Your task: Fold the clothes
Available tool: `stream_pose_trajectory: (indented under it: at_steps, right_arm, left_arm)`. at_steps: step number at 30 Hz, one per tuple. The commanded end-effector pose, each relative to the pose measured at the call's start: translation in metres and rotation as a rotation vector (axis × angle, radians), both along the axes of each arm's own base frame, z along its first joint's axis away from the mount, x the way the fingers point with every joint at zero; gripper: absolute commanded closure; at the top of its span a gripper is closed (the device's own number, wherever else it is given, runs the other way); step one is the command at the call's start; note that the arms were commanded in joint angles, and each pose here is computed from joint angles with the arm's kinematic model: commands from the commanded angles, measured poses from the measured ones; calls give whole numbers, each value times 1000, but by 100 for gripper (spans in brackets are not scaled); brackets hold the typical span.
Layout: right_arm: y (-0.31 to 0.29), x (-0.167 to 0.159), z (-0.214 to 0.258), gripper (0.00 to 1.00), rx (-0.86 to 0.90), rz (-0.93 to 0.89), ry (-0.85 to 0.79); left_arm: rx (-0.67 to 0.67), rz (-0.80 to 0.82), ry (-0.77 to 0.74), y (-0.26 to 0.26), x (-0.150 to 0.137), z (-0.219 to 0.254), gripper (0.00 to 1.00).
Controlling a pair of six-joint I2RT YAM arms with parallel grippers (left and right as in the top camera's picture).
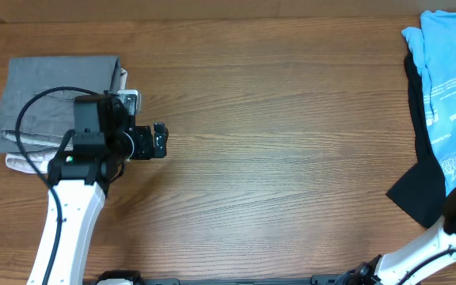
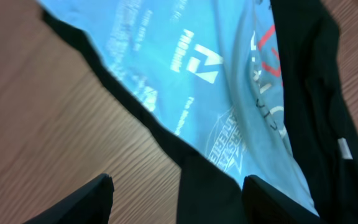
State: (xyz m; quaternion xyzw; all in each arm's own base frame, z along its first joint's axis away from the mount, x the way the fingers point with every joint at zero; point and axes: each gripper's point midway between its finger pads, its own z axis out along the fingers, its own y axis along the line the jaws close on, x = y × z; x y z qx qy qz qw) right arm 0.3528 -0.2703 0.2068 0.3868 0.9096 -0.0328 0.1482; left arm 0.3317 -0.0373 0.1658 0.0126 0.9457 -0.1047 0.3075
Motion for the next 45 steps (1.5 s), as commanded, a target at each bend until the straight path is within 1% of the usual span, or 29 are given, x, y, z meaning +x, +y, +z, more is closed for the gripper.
stream_pose_trajectory:
  at_steps: [1, 5, 8, 12, 15, 17, 19, 20, 23, 24, 26, 28, 31, 33, 35, 36, 41, 45]
  right_arm:
    - [-21, -2, -38, 31, 30, -38, 64]
    - [-30, -3, -71, 34, 72, -55, 114]
    - [-33, -1, -84, 34, 85, -56, 130]
    - [-37, -2, -84, 27, 68, -62, 135]
    - [-38, -3, -85, 24, 63, -66, 142]
    - [-37, -3, -85, 25, 66, -67, 144]
    - [-36, -4, -85, 25, 69, -69, 147]
    - [-36, -4, -85, 25, 70, -75, 146]
    - [-36, -4, -85, 25, 72, -86, 145]
    - [-36, -4, -85, 25, 72, -86, 145]
    - [-35, -6, -86, 26, 79, -89, 153]
    - [-35, -7, -86, 25, 79, -92, 153]
    - [-41, -10, -86, 25, 72, -108, 149]
    - [-51, -15, -85, 25, 58, -128, 146]
    - [-59, -19, -85, 25, 53, -148, 136]
    - [-70, -24, -87, 25, 50, -172, 122]
    - [-82, -24, -98, 25, 94, -185, 55]
    - [-84, -20, -110, 25, 91, -163, 40]
  left_arm:
    - [-4, -28, 36, -5, 7, -10, 0]
    - [-4, -28, 103, -5, 9, -32, 0]
    - [-4, -28, 167, -5, 10, -52, 0]
    - [-3, -28, 221, -5, 10, -70, 0]
    - [-3, -28, 256, -5, 9, -81, 0]
    - [15, -23, 246, -2, 15, -86, 0]
    - [55, 1, 197, 5, 31, -89, 0]
    - [42, 27, 203, 6, 34, -91, 0]
    - [-51, 112, 226, 1, 34, -85, 0]
    - [-58, 128, 238, 1, 32, -81, 0]
    - [-63, 151, 246, 4, 27, -57, 0]
    - [-55, 134, 192, 5, 27, -29, 0]
    - [-62, 135, 23, 9, 25, 39, 0]
    - [-74, 143, -97, 11, 18, 82, 0]
    - [-80, 163, -197, 14, 5, 116, 0]
    - [-77, 202, -279, 20, -13, 143, 0]
    - [-11, 305, -408, 41, -57, 179, 0]
    - [46, 375, -454, 57, -80, 190, 0]
